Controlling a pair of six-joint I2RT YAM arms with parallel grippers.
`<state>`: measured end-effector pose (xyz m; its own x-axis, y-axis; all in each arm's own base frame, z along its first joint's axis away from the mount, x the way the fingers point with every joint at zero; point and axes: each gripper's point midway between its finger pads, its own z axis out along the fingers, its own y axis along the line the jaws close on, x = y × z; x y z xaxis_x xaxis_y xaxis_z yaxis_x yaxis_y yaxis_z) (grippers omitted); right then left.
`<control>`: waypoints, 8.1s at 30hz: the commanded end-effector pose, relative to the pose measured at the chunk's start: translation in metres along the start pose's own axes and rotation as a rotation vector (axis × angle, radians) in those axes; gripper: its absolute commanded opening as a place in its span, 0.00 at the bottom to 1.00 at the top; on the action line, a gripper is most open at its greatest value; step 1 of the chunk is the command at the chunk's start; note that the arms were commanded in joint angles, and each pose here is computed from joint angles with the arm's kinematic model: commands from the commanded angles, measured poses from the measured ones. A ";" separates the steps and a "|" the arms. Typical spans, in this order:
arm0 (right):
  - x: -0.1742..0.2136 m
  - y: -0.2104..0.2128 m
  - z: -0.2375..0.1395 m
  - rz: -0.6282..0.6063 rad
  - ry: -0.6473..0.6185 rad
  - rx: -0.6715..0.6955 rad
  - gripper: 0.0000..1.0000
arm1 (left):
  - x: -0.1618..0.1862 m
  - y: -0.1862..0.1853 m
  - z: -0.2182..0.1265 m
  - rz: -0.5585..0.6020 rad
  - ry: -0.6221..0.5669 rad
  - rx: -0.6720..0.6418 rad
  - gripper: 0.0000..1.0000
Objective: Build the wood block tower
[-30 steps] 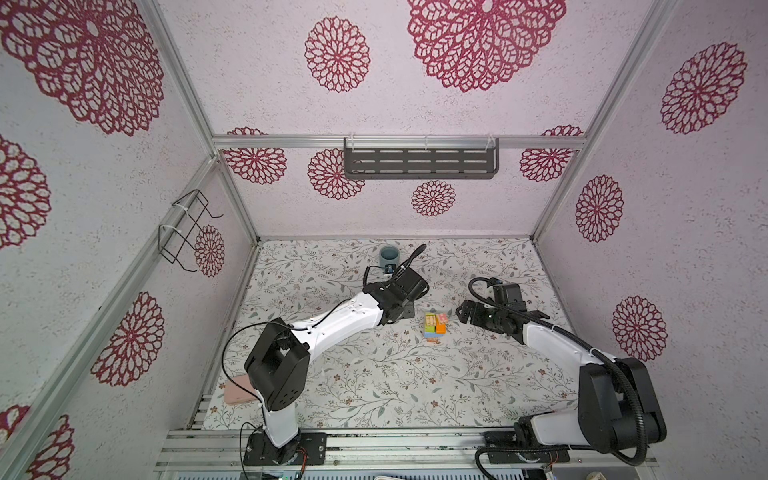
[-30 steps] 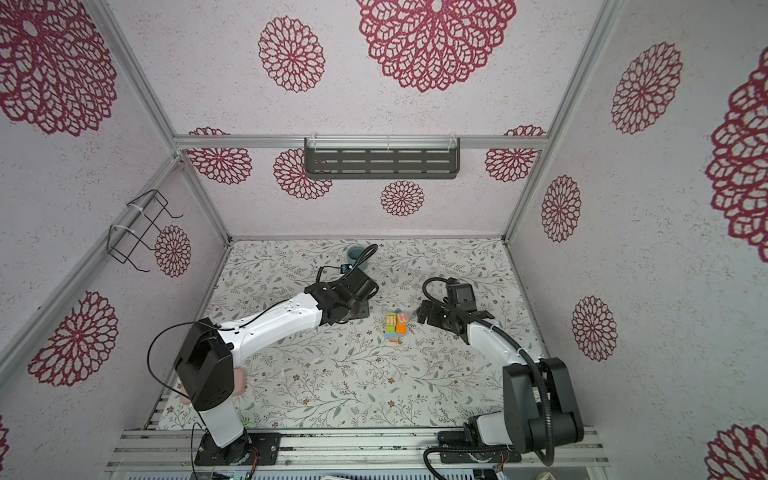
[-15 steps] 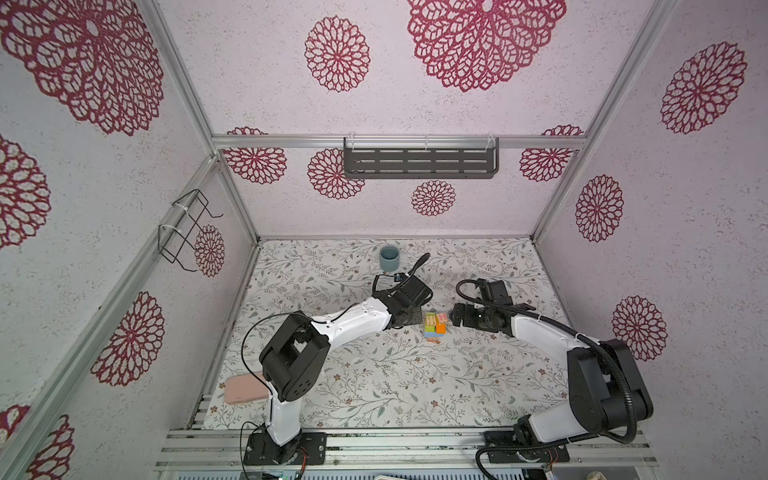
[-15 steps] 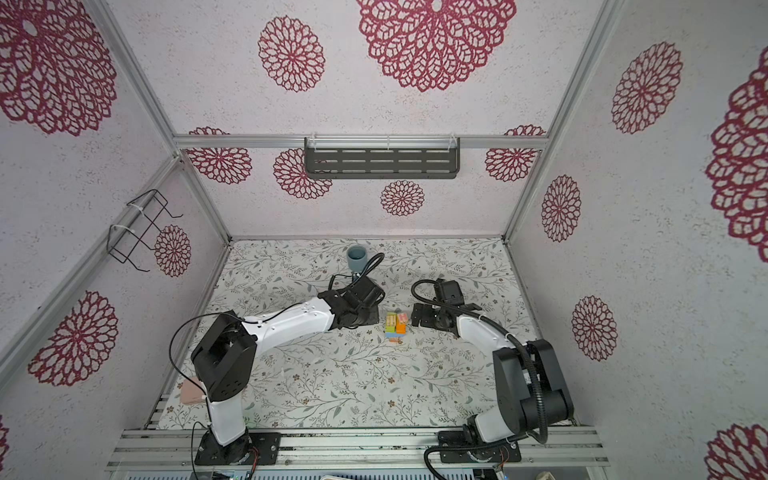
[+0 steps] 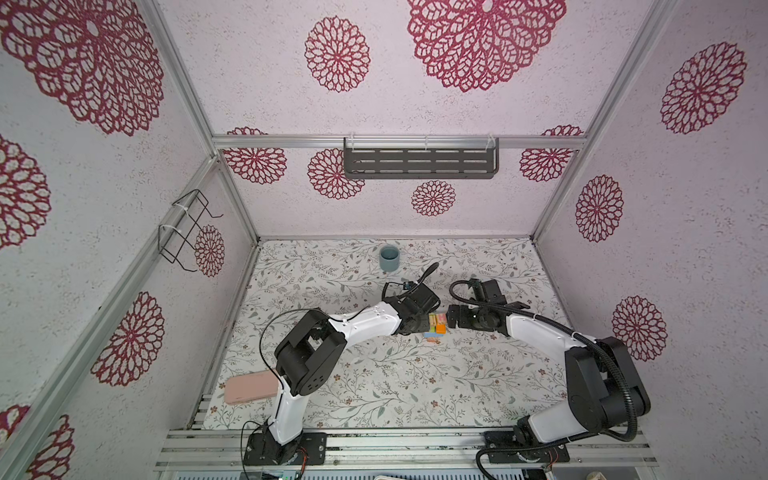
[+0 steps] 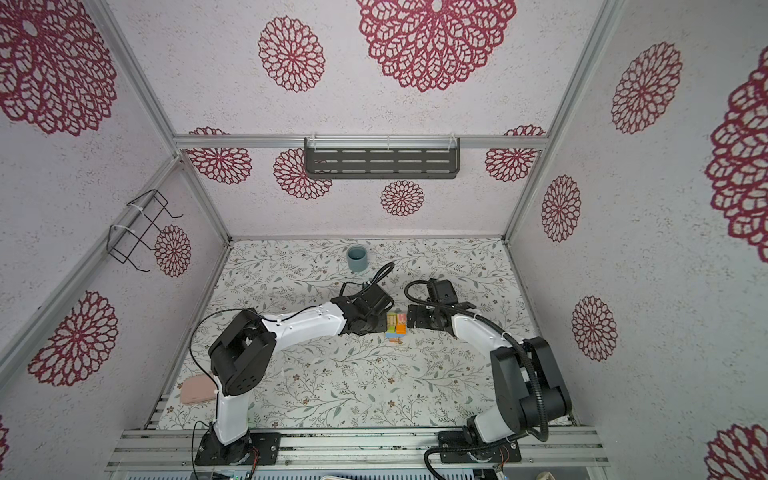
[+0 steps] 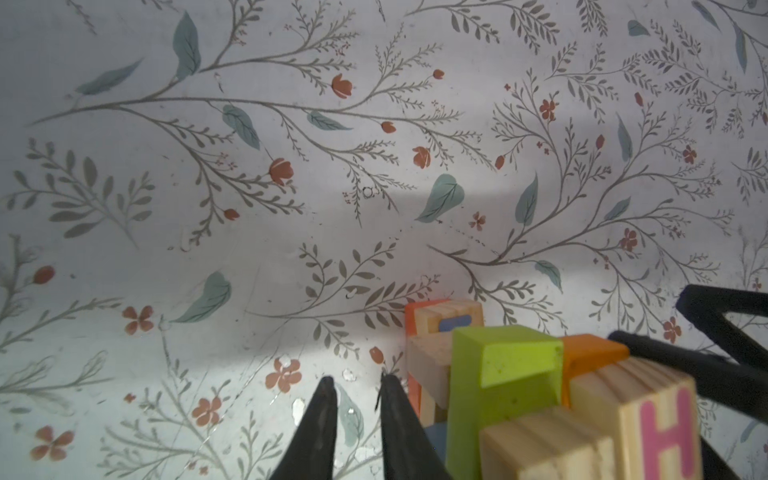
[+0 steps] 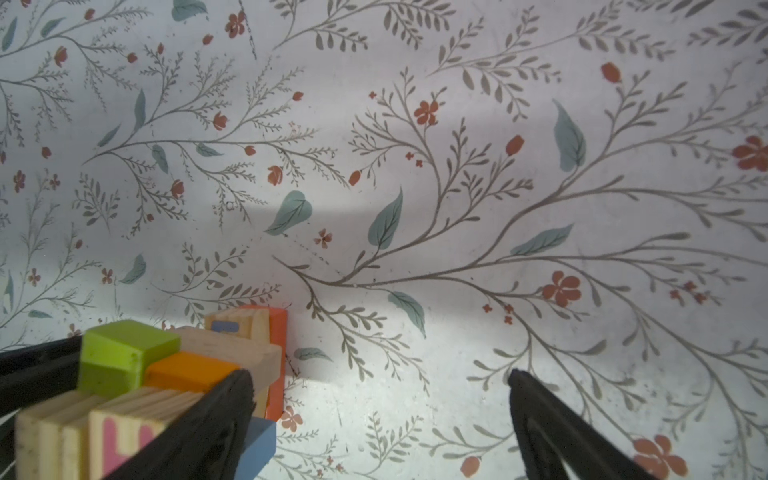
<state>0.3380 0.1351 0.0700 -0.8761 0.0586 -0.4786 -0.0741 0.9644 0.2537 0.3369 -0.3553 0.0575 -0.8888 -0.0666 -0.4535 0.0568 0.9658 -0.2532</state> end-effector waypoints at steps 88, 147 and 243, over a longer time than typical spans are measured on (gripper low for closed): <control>-0.097 0.134 -0.041 -0.226 -0.084 -0.073 0.85 | -0.037 0.273 -0.131 -0.158 -0.087 -0.407 0.66; -0.091 0.133 -0.026 -0.195 -0.083 -0.230 0.88 | -0.007 0.332 -0.044 -0.132 0.251 -0.510 0.47; -0.096 0.129 -0.068 -0.140 -0.114 -0.062 0.80 | -0.053 0.201 -0.108 -0.183 -0.266 0.029 0.97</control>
<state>0.3806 0.2312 0.2052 -0.7850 -0.0528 -0.6172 -0.2565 0.9346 0.2463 0.3510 -0.1587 0.1161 -0.7896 -0.2800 -0.5460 0.0025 0.8883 -0.4592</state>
